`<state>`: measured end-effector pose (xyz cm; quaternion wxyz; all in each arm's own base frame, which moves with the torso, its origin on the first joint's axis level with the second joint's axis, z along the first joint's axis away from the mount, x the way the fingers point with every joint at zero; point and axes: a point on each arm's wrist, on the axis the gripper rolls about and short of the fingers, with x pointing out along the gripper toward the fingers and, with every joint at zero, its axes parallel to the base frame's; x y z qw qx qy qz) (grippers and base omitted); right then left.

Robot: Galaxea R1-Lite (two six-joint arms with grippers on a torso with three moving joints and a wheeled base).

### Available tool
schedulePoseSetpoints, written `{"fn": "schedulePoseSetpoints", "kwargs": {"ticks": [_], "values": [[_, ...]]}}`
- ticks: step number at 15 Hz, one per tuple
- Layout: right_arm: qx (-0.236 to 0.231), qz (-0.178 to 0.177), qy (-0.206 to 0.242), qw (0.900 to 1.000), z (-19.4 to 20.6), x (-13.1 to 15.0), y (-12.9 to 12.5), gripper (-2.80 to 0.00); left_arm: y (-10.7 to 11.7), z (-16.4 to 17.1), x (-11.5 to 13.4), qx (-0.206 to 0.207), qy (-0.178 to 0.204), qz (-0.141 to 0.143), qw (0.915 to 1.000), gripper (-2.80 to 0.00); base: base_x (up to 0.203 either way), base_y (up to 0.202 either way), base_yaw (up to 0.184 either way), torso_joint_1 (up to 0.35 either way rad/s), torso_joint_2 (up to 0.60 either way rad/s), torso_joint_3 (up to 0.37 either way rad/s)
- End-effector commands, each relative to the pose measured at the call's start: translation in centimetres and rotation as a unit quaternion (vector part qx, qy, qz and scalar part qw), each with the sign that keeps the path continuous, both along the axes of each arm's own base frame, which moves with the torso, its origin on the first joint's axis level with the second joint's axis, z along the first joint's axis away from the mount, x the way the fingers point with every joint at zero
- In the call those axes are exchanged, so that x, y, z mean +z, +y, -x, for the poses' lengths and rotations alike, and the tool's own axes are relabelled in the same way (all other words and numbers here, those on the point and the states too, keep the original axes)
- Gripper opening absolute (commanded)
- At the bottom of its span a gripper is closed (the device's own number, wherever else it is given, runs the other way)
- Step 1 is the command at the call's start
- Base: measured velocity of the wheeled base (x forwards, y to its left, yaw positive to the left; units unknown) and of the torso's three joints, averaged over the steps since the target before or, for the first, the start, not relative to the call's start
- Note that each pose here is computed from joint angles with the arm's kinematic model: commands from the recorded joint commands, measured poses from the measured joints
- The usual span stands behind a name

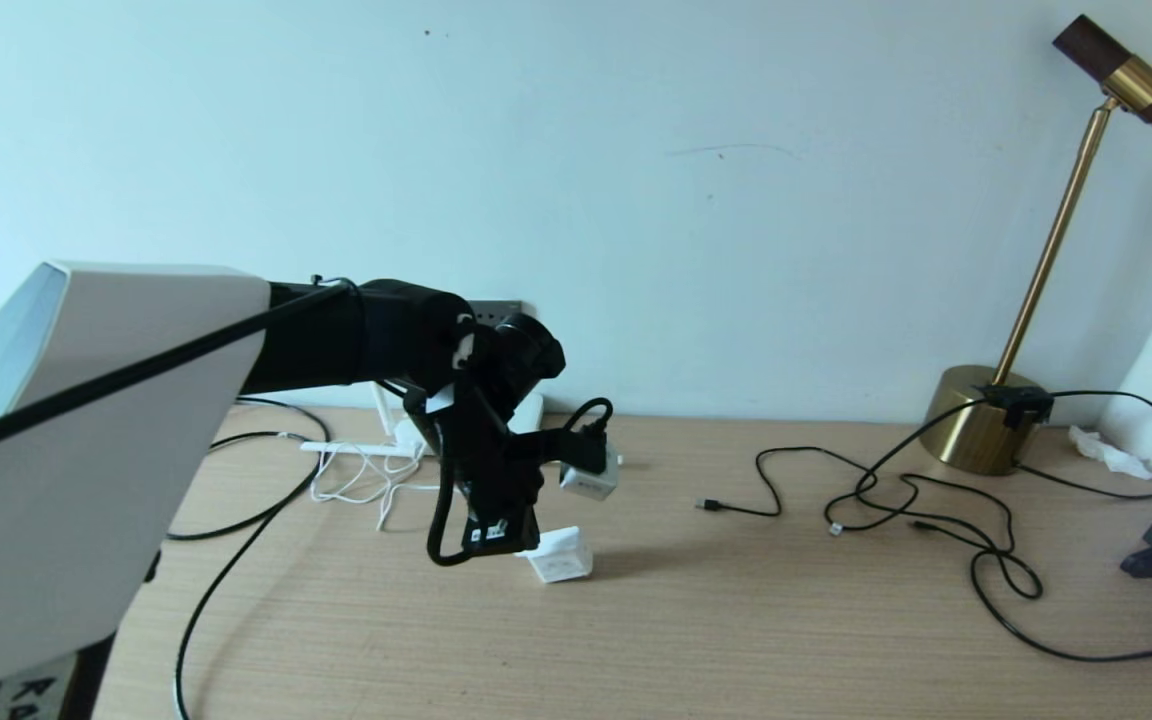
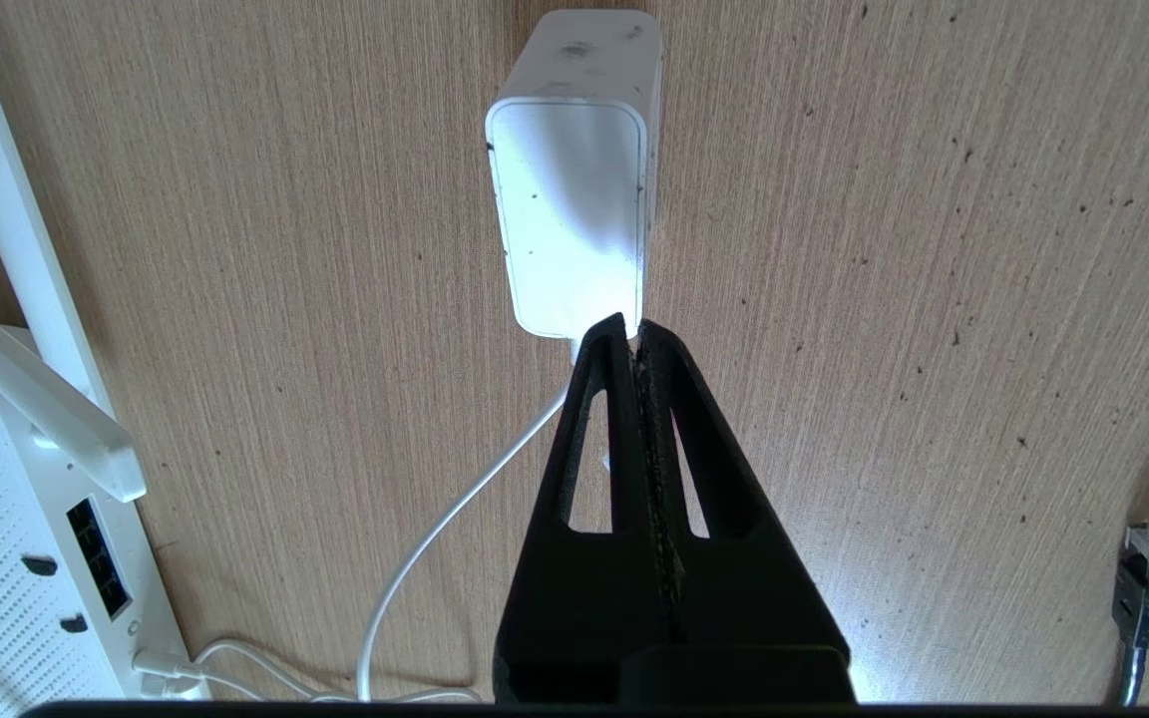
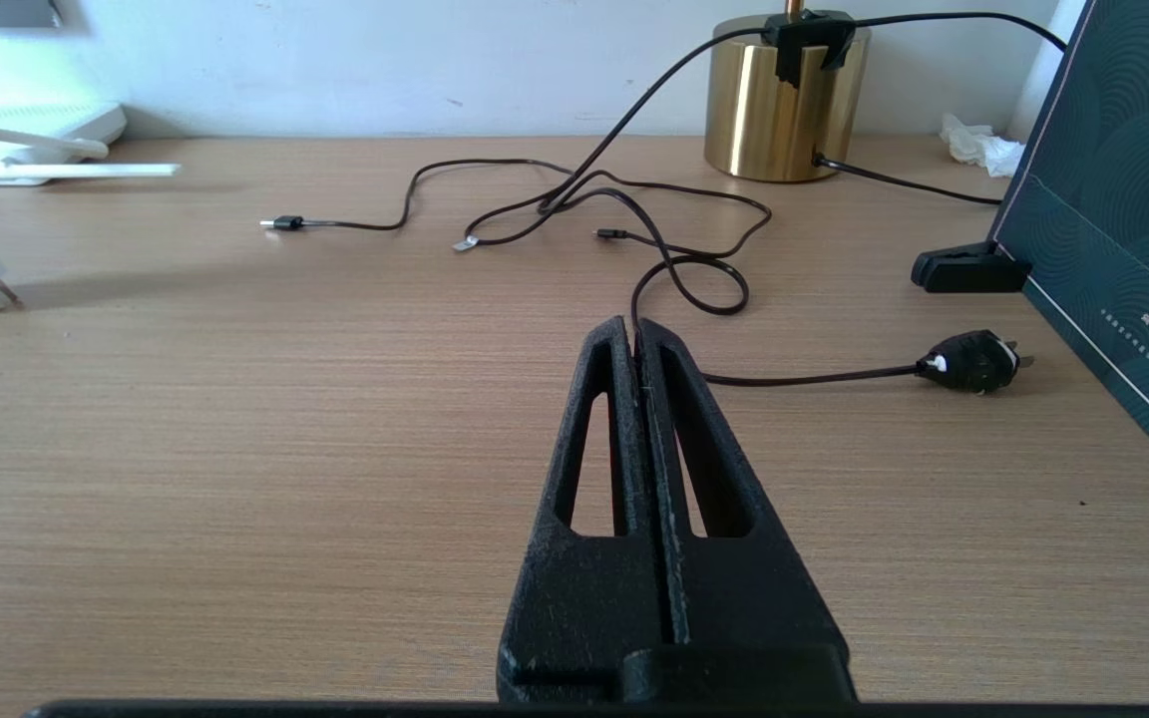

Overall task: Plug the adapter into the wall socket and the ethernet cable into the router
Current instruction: Pick up plug

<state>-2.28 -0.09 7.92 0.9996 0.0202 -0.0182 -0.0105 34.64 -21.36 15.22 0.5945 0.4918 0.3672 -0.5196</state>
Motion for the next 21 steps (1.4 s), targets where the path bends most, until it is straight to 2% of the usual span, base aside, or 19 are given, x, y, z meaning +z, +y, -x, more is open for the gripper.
{"fn": "schedulePoseSetpoints", "kwargs": {"ticks": [1,2,9,21], "values": [[0.000,0.000,0.005,1.000,-0.1,-0.3,0.0,-2.80,0.1,0.2,0.3,-0.005,0.000,0.000,1.0000,-2.35,0.000,0.000,0.000,0.000,0.00,0.000],[0.000,0.000,0.005,1.000,-0.1,-0.3,0.0,-2.80,0.1,0.2,0.3,-0.006,0.001,-0.002,1.0000,0.00,0.000,0.000,0.000,0.000,0.00,0.000],[0.000,0.000,0.005,1.000,-0.1,-0.3,0.0,-2.80,0.2,0.3,0.5,-0.005,0.000,0.000,1.0000,0.00,0.000,0.000,0.000,0.000,0.00,0.000],[0.000,0.000,0.005,1.000,-0.1,-0.3,0.0,-2.80,-0.4,-0.5,-1.3,-0.004,0.009,-0.010,0.9999,0.00,0.000,0.000,0.000,0.000,0.00,0.000]]}}
